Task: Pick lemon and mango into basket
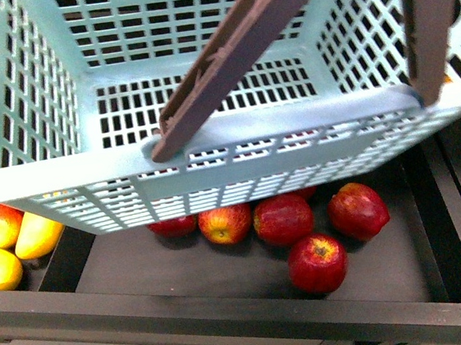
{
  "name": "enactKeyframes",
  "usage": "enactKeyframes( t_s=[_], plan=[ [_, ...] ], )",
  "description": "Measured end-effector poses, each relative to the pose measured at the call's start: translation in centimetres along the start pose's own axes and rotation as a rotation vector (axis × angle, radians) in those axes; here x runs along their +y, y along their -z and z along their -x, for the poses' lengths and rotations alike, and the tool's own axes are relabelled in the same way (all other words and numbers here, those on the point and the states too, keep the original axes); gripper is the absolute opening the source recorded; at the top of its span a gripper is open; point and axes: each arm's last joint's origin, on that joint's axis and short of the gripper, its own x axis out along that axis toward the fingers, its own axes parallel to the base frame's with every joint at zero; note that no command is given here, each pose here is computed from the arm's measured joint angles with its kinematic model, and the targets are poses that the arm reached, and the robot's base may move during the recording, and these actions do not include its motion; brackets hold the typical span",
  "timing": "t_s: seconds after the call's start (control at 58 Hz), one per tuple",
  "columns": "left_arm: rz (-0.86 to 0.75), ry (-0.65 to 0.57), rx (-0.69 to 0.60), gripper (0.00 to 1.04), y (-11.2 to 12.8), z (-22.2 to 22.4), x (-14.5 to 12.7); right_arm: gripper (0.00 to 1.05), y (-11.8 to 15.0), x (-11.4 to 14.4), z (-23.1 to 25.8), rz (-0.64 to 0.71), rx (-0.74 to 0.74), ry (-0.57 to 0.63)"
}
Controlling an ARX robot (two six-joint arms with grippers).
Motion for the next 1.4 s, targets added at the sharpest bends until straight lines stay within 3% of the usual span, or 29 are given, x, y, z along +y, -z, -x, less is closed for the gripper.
enactKeyframes(
  t_s=[0.569, 0.742, 0.966, 1.138, 1.397],
  plan=[
    [-0.033, 0.005, 0.014, 0.28, 0.4, -0.2, -0.4, 0.96, 0.0, 0.0, 0.0, 0.0, 0.003, 0.003],
    [-0.033, 0.008, 0.016, 0.28, 0.4, -0.2, -0.3, 0.96, 0.7, -0.6, -0.9, -0.289, 0.392, 0.23],
    [-0.033, 0.015, 0.023, 0.28, 0.4, -0.2, -0.4, 0.96, 0.3, -2.7, -4.0, -0.402, 0.362, 0.345],
    [-0.034, 0.011, 0.019, 0.28, 0.4, -0.2, -0.4, 0.96, 1.1, -6.2, -9.3, -0.278, 0.361, 0.452],
    [-0.036, 0.008, 0.015, 0.28, 0.4, -0.2, -0.4, 0.96, 7.7, -11.0, -15.6, 0.038, 0.568, 0.447]
  ],
)
